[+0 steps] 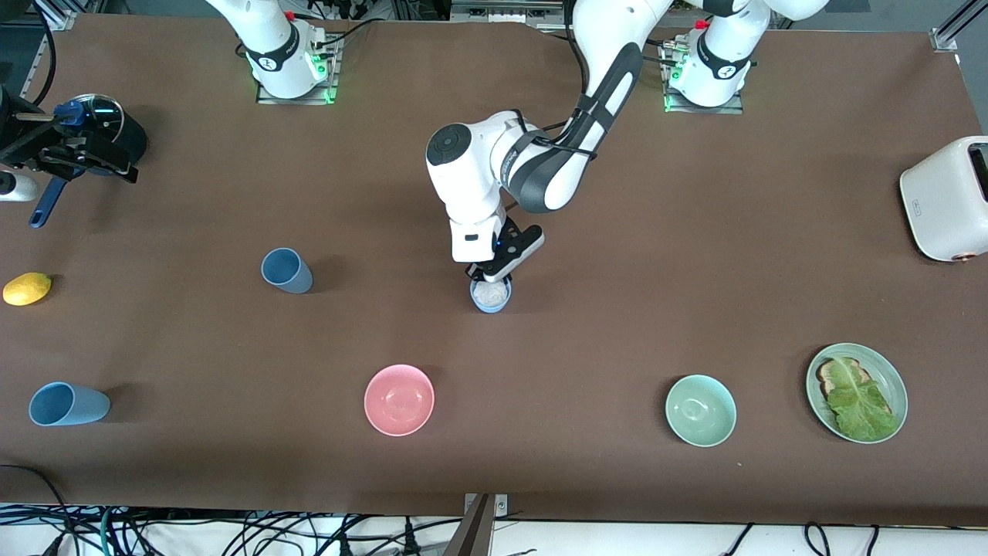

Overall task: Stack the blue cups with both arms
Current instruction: 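Carry the blue cup with the left gripper to the table middle, then open the left gripper and raise it while the right gripper reaches out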

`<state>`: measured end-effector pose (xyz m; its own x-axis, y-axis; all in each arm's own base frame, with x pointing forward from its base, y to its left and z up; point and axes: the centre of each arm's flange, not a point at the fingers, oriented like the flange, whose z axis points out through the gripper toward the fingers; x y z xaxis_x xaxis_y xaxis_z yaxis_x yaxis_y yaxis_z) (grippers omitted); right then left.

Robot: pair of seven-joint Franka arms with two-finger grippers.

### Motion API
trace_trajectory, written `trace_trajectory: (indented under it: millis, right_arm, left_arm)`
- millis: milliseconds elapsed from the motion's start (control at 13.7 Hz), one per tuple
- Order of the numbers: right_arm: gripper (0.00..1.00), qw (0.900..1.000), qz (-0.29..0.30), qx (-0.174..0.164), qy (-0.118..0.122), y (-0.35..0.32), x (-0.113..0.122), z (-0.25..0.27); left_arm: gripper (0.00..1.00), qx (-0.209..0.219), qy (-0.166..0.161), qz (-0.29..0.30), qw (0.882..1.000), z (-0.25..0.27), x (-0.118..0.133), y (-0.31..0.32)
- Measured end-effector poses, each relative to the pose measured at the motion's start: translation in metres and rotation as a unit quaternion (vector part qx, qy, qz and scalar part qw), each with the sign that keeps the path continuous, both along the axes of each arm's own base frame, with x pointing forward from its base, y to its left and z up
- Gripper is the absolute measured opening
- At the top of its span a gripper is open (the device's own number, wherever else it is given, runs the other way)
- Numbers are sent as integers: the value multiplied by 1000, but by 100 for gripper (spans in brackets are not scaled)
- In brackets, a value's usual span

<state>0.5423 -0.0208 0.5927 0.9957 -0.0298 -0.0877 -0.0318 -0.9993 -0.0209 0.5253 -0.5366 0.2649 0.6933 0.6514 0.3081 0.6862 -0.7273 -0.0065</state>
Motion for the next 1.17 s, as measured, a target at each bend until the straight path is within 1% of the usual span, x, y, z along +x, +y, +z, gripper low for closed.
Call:
trace_trajectory:
  millis: [146, 219, 292, 365, 658, 731, 877, 950, 1023, 1169]
  right_arm:
    - [100, 1000, 0, 0, 0, 0, 0, 0]
    - [100, 1000, 0, 0, 0, 0, 0, 0]
    - [100, 1000, 0, 0, 0, 0, 0, 0]
    - [100, 1000, 0, 0, 0, 0, 0, 0]
    - [100, 1000, 0, 0, 0, 0, 0, 0]
    - [100, 1000, 0, 0, 0, 0, 0, 0]
    - [100, 1000, 0, 0, 1, 0, 0, 0]
    - [100, 1000, 0, 0, 1, 0, 0, -1]
    - [100, 1000, 0, 0, 5, 0, 0, -3]
    - [100, 1000, 0, 1, 21, 0, 2, -16]
  left_arm:
    - [5, -1, -2, 1, 1000, 0, 1, 0]
    - [11, -2, -4, 1, 1000, 2, 2, 0]
    - [19, -4, -7, 2, 1000, 5, 4, -1]
    - [31, -5, -9, 2, 1000, 7, 5, -1]
    - [70, -6, -10, -1, 1000, 9, 5, -2]
    - [81, -5, -9, -13, 1000, 11, 6, -2]
    - [100, -4, -7, -54, 999, 29, 10, -2]
    - [100, -3, 3, -74, 997, 47, 16, 4]
    - [100, 0, 24, -97, 995, 68, 23, 17]
    - [100, 6, 80, -160, 984, 116, 45, 64]
